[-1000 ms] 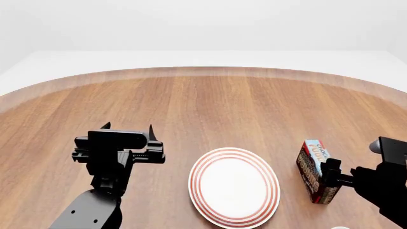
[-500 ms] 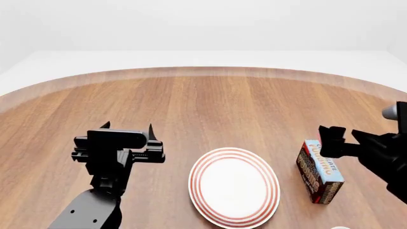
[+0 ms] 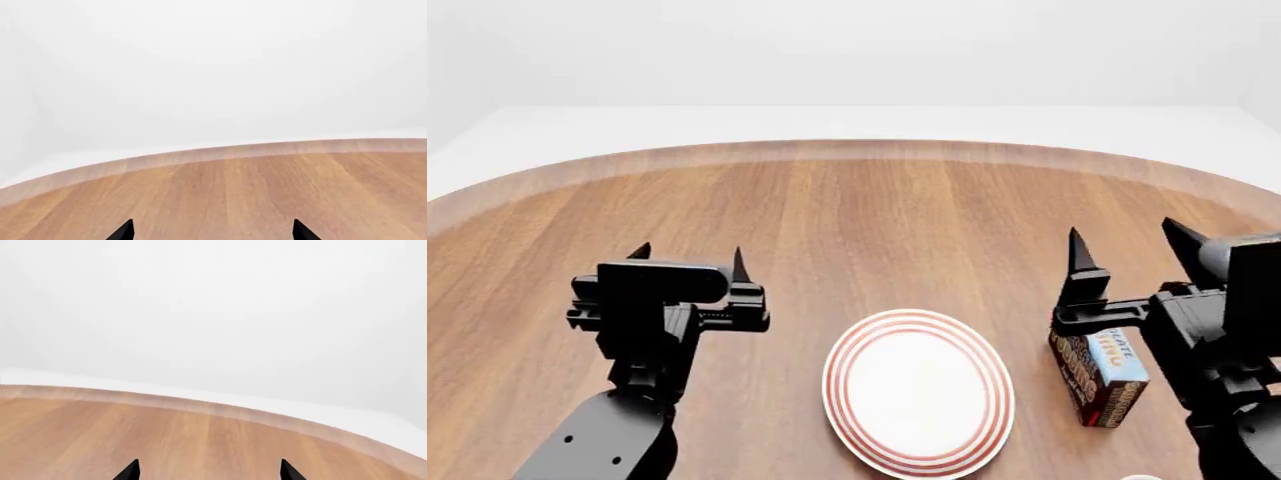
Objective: Put the chocolate pudding to the right of the plate.
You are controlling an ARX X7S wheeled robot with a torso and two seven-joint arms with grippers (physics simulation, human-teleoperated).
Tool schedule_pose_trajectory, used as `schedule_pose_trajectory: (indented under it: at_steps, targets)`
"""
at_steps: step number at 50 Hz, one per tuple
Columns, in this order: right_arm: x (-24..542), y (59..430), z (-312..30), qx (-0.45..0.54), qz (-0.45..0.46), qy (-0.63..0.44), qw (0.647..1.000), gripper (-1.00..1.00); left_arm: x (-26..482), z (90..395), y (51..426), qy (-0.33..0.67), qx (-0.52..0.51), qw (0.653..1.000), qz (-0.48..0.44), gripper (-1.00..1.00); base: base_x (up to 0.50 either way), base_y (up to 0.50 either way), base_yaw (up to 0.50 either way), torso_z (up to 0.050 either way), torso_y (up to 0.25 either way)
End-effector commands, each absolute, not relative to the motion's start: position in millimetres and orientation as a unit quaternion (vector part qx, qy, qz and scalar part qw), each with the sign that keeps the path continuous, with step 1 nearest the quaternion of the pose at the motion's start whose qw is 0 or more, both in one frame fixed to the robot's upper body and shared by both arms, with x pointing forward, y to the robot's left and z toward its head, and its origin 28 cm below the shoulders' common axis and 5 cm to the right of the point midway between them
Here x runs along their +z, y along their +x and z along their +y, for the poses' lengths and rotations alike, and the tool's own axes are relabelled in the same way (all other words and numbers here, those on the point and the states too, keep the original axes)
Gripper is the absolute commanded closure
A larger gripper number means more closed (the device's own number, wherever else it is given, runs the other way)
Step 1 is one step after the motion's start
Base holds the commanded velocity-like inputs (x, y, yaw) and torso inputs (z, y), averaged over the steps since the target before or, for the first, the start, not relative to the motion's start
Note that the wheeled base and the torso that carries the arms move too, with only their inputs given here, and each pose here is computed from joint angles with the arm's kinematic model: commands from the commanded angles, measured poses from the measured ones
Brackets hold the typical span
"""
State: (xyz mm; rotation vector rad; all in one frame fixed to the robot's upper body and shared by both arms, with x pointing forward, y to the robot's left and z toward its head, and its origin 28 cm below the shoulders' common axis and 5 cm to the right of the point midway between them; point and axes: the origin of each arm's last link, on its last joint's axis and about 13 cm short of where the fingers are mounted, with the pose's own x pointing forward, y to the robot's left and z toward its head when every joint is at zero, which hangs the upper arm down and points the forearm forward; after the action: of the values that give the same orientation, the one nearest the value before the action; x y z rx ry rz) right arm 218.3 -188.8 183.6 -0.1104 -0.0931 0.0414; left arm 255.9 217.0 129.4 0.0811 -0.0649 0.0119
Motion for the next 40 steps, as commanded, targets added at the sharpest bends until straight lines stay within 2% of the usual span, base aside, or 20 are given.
schedule_pose_trajectory:
  at_steps: [1, 40]
  targets:
    - [178, 198, -167, 0.032, -0.111, -0.091, 0.989, -1.0, 139, 217, 254, 0.038, 0.005, 0.998, -0.047, -1.0, 0.0, 0.0, 0.0, 0.0, 0.0]
    - [204, 185, -159, 0.05, -0.177, -0.099, 0.978, -1.0, 179, 216, 236, 0.039, 0.0, 0.992, -0.118, -1.0, 0.0, 0.0, 0.0, 0.0, 0.0]
